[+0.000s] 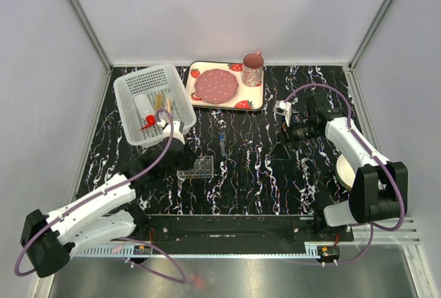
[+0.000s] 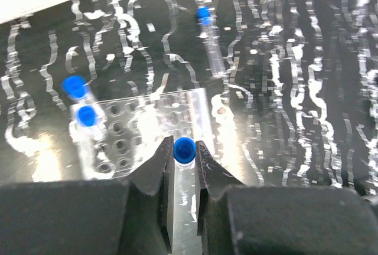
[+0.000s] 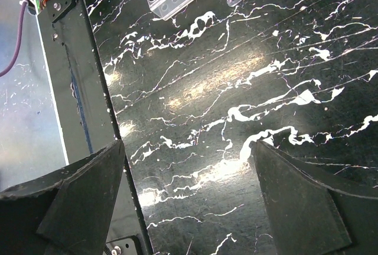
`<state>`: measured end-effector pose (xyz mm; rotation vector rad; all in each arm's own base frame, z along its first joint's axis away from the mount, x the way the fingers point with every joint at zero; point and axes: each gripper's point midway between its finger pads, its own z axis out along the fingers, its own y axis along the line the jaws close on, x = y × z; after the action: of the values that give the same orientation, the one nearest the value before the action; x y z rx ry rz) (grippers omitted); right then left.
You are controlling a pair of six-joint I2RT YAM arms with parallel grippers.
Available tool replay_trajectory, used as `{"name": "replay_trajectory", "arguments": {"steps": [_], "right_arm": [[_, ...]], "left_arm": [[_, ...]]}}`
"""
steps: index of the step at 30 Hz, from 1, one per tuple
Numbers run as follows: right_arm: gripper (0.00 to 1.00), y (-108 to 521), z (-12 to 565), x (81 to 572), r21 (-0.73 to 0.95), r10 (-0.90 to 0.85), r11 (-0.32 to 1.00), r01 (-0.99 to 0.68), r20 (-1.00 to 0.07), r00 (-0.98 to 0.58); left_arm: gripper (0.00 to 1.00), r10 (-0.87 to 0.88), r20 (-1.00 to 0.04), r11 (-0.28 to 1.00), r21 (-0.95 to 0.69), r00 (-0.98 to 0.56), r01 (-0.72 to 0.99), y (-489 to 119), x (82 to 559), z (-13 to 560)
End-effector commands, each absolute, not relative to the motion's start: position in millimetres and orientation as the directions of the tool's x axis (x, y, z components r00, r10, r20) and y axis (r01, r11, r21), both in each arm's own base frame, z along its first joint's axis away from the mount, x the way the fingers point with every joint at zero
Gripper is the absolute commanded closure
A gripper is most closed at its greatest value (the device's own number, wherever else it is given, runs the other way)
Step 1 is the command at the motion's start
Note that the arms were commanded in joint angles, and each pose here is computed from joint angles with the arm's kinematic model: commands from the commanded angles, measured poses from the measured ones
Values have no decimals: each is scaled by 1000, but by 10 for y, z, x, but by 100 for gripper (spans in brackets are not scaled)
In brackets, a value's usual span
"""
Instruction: Organize the chemistry lab equipment
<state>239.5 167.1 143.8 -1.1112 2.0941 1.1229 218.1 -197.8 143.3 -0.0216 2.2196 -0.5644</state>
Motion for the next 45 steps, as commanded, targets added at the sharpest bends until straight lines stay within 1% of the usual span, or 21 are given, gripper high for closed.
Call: {"name": "replay_trajectory", "arguments": {"steps": [1,6,15,45], "right_arm": [[5,1655,1530,2484,373,-423,321,-871,-767,-484],[5,1646,1509,2487,372,-428,325,-869,-762,-486],[4,1632,1482,2490,373,-430,330,-867,-758,-490],[3,1632,1478,2492,375,-429,329,-867,-758,-491]], "left_arm": [[96,-187,-781,964,-262,-596,41,-1482,2232,1341],[96,-196,-801,974,-224,-566,-20,-1283,2335,1352],[95,-202,-800,976,-211,-565,-49,-1228,2416,1271],[95,-190,-782,978,-205,-594,-43,-1254,2390,1035]]}}
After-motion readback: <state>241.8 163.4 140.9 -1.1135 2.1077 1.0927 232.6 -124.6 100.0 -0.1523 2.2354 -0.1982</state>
